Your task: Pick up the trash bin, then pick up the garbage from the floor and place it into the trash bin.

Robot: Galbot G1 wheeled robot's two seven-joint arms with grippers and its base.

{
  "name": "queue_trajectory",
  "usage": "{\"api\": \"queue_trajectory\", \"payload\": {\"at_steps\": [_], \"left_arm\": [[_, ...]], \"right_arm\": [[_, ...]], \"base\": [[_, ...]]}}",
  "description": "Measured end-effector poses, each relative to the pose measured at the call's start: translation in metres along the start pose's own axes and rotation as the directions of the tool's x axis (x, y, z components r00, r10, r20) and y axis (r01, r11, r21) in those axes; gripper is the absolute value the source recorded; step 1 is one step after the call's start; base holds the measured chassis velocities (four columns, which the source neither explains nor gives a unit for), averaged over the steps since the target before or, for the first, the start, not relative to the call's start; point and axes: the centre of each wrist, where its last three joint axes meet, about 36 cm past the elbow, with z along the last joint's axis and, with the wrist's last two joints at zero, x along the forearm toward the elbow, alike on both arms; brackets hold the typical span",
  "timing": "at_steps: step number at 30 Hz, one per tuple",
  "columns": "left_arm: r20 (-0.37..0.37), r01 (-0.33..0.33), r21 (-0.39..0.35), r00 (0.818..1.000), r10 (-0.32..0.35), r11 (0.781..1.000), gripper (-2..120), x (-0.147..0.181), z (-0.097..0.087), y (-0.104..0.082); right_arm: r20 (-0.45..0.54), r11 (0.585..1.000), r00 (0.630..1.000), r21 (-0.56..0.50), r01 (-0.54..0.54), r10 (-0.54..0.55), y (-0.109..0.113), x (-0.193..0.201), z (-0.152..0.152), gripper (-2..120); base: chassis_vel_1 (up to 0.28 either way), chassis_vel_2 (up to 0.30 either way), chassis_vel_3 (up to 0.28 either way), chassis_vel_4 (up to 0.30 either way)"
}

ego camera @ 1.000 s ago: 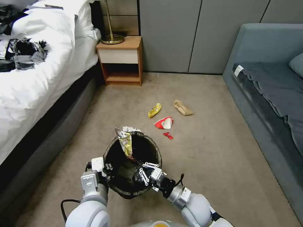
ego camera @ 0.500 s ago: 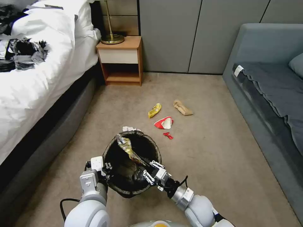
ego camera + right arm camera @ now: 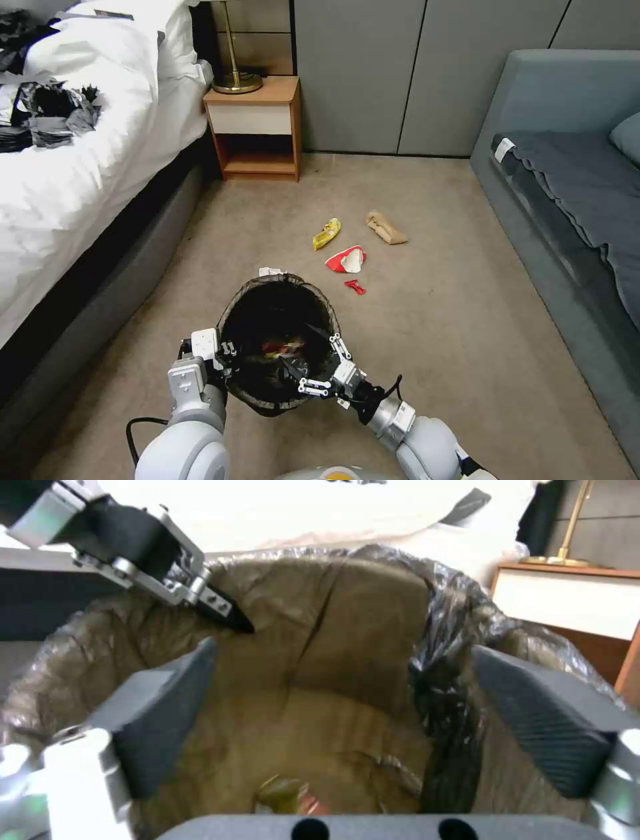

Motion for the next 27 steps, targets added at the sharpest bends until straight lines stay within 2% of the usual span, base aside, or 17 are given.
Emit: {"api": "queue_trajectory", "payload": {"at_steps": [2,7,11,13,14,17,18,21,22,24,26,27], "left_arm": [[0.0,0.001,0.0,1.0,-0.001,1.0,0,0.0,0.0,0.0],[0.001,0.002,-0.001,1.0,-0.002,1.0,0,0.0,0.0,0.0],[0.003,0.008,-0.005,1.0,-0.008,1.0,0,-0.001,0.0,0.001],[0.003,0.02,-0.014,1.0,-0.02,1.0,0,-0.005,0.002,0.002],[0.003,0.02,-0.014,1.0,-0.02,1.0,0,-0.005,0.002,0.002],[0.004,0.033,-0.025,0.999,-0.033,0.999,0,-0.008,0.004,0.005],[0.004,0.033,-0.025,0.999,-0.033,0.999,0,-0.008,0.004,0.005],[0.005,0.041,-0.032,0.999,-0.041,0.999,0,-0.012,0.005,0.006],[0.005,0.041,-0.032,0.999,-0.041,0.999,0,-0.012,0.005,0.006],[0.008,0.049,-0.038,0.999,-0.049,0.998,0,-0.015,0.006,0.008],[0.012,0.058,-0.04,0.998,-0.057,0.998,0,-0.017,0.006,0.01],[0.012,0.058,-0.04,0.998,-0.057,0.998,0,-0.017,0.006,0.01]], "right_arm": [[0.007,1.0,1.0,0.001,0.003,-0.003,0.001,-0.001,-0.002,99],[0.022,1.0,1.0,0.006,0.006,-0.006,0.001,-0.003,-0.008,100],[0.08,1.0,0.997,0.03,-0.007,0.005,0.0,-0.009,-0.029,100],[0.14,0.998,0.989,0.048,-0.047,0.04,-0.001,-0.015,-0.052,100],[0.14,0.998,0.989,0.048,-0.047,0.04,-0.001,-0.015,-0.052,100],[0.225,0.989,0.968,0.069,-0.128,0.109,-0.005,-0.018,-0.088,100],[0.225,0.989,0.968,0.069,-0.128,0.109,-0.005,-0.018,-0.088,100],[0.296,0.974,0.937,0.074,-0.216,0.185,-0.005,-0.015,-0.121,100],[0.296,0.974,0.937,0.074,-0.216,0.185,-0.005,-0.015,-0.121,100],[0.32,0.945,0.905,0.073,-0.317,0.279,0.0,-0.004,-0.141,100],[0.306,0.905,0.874,0.076,-0.418,0.378,0.006,0.007,-0.145,100],[0.306,0.905,0.874,0.076,-0.418,0.378,0.006,0.007,-0.145,100]], "base": [[0.0,0.0,0.0,0.0],[0.0,0.0,0.0,0.0],[0.0,0.0,0.0,0.0],[0.0,0.0,0.0,0.0],[0.0,0.0,0.0,0.0],[0.0,0.0,0.0,0.0],[0.0,0.0,0.0,0.0],[0.0,0.0,0.0,0.0],[0.0,0.0,0.0,0.0],[0.0,0.0,0.0,0.0],[0.0,0.0,0.0,0.0],[0.0,0.0,0.0,0.0]]}}
